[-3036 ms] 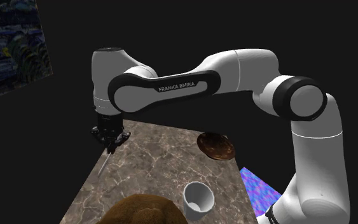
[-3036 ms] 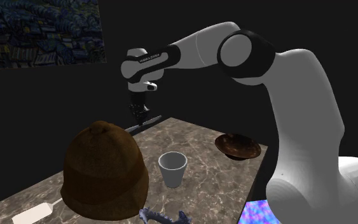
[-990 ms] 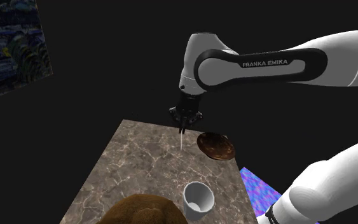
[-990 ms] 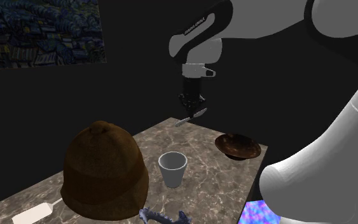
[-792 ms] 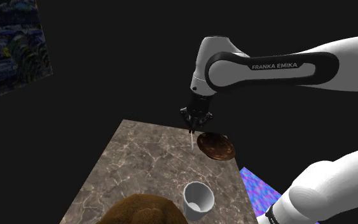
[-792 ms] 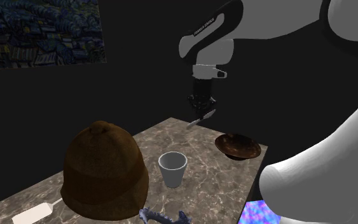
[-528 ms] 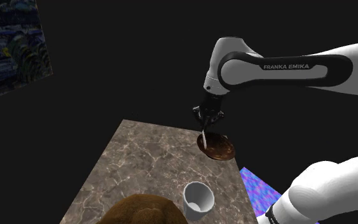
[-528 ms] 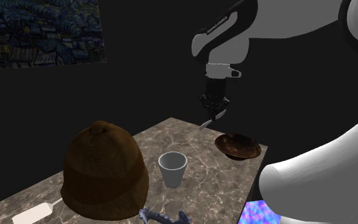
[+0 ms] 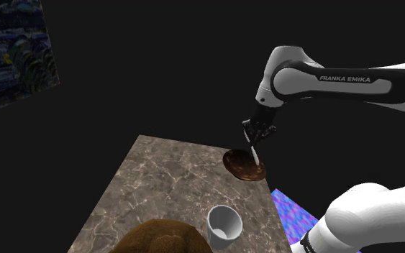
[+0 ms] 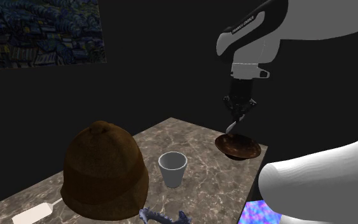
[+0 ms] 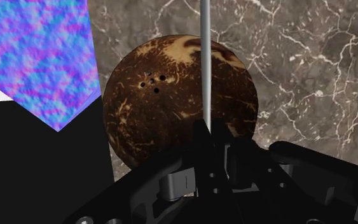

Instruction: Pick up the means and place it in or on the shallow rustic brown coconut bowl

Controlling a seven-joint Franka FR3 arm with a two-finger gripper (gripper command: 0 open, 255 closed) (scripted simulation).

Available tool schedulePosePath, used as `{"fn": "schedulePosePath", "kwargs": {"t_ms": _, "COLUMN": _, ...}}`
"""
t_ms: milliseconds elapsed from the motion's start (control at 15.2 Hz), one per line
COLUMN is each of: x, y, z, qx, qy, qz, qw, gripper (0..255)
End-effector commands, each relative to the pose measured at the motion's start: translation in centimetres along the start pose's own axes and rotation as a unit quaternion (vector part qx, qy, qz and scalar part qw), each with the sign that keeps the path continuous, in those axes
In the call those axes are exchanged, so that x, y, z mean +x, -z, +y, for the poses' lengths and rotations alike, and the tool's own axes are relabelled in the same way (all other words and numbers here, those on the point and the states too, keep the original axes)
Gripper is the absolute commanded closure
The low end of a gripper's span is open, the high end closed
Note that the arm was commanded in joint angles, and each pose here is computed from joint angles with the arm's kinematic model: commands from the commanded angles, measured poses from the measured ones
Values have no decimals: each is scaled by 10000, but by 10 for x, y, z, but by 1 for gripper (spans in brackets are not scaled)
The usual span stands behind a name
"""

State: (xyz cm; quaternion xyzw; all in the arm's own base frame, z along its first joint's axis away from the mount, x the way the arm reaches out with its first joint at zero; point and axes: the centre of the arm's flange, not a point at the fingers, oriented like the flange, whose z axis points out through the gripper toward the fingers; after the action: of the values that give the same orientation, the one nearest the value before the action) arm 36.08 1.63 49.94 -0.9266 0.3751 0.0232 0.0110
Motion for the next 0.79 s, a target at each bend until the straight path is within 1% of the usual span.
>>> {"fn": "schedulePosePath", "kwargs": {"t_ms": 0, "x": 4, "y": -7, "z": 8, "qx": 0, "qy": 4, "qz": -4, "qw": 10000, "gripper": 255}}
{"fn": "schedulePosePath", "kwargs": {"t_ms": 726, "x": 7, "y": -65, "z": 8, "qx": 0, "qy": 4, "qz": -4, "qw": 10000, "gripper": 255}}
